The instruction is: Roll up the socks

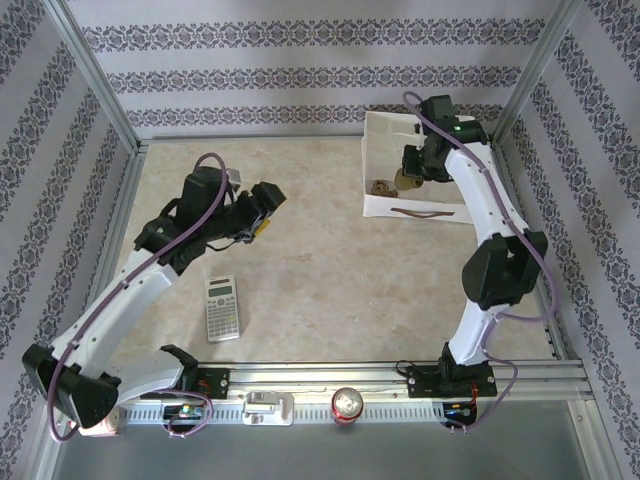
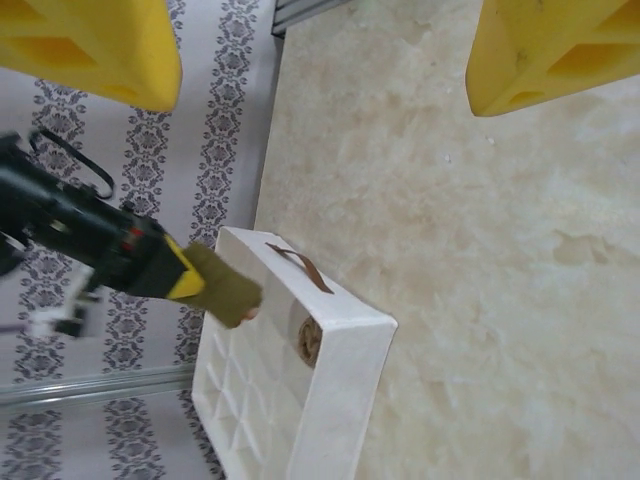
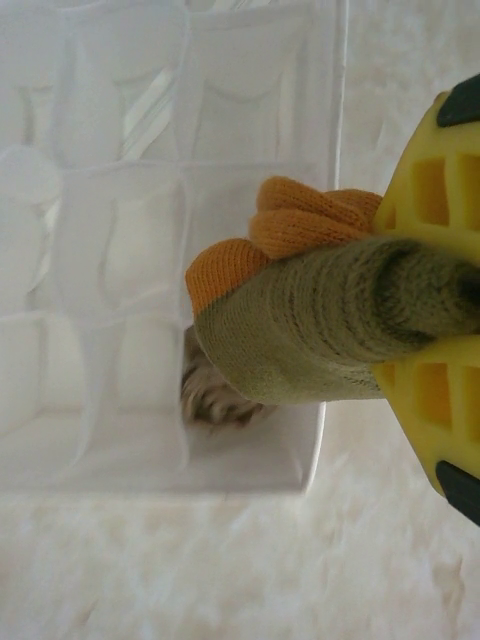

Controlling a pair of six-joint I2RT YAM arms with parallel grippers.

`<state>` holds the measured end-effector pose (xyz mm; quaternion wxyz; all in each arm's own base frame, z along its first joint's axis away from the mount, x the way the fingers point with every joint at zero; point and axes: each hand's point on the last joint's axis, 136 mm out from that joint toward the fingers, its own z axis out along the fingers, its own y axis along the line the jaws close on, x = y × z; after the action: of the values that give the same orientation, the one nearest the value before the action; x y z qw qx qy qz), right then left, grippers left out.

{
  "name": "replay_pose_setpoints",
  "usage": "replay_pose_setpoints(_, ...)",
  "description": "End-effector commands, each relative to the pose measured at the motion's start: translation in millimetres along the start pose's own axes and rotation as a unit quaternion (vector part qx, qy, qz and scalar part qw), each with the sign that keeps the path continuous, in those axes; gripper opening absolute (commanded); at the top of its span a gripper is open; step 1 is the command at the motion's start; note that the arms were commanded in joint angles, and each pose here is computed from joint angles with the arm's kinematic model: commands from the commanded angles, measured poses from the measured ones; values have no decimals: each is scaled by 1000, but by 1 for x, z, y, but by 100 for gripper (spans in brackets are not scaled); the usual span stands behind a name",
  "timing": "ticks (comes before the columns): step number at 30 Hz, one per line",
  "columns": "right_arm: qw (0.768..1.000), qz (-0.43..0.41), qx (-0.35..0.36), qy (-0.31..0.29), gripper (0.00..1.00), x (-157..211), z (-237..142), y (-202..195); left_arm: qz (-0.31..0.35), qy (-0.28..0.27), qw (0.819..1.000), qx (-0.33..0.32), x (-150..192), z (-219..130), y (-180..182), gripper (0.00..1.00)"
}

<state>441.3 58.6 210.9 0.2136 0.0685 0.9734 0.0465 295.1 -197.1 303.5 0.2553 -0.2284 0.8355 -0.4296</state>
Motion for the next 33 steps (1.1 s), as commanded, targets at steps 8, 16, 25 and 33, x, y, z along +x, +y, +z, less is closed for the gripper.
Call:
replay_pose_setpoints(8, 993, -44, 90, 63, 0, 12, 37, -38, 42, -51, 998, 6, -4, -22, 16, 72)
replay_pose_setpoints(16, 997, -21, 65, -22, 0, -30, -9, -26, 35, -55, 998, 5, -3, -29, 19, 72)
replay_pose_setpoints(25, 995, -35, 82, 37, 0, -14, 27, -31, 97, -102, 989, 53, -21, -49, -20, 72)
replay_pose_setpoints(33, 990, -51, 102, 77, 0, 6, 61, -37, 193, -142, 969, 67, -33, -82, -54, 73)
